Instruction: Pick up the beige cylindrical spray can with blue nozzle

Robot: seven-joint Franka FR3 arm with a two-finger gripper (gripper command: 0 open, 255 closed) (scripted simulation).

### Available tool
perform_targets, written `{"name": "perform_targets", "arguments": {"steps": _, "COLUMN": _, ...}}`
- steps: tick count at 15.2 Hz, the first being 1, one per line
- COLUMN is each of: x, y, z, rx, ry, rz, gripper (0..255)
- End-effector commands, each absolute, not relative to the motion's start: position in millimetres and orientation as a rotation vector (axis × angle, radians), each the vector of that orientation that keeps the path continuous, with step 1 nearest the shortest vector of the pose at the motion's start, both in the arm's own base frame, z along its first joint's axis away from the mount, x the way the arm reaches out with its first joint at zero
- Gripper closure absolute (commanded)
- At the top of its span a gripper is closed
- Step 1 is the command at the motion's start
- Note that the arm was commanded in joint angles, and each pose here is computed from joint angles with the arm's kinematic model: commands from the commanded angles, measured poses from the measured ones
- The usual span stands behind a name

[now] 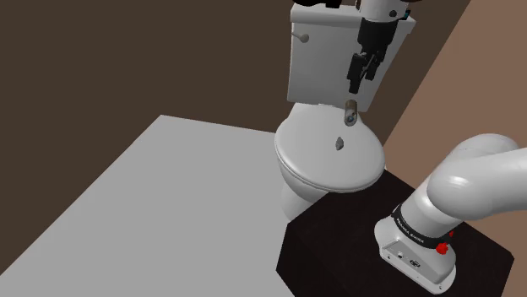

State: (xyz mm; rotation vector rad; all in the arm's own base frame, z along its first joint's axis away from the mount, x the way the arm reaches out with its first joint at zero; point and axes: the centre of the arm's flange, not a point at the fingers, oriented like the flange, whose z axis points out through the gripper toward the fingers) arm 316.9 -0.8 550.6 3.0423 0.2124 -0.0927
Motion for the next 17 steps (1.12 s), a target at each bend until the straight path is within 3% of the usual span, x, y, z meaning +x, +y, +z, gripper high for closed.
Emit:
{"name": "perform_targets", "arguments": {"steps": 1, "x": 317, "y": -1, "z": 551, "rx": 3.042, "ry": 0.212, "rz": -0.093, "gripper": 0}}
{"name": "perform_targets", "arguments": {"steps": 17, "x": 443, "y": -136, "z": 433, "rx": 3.017, "ry": -0.409, "rz": -0.179, "gripper": 0}}
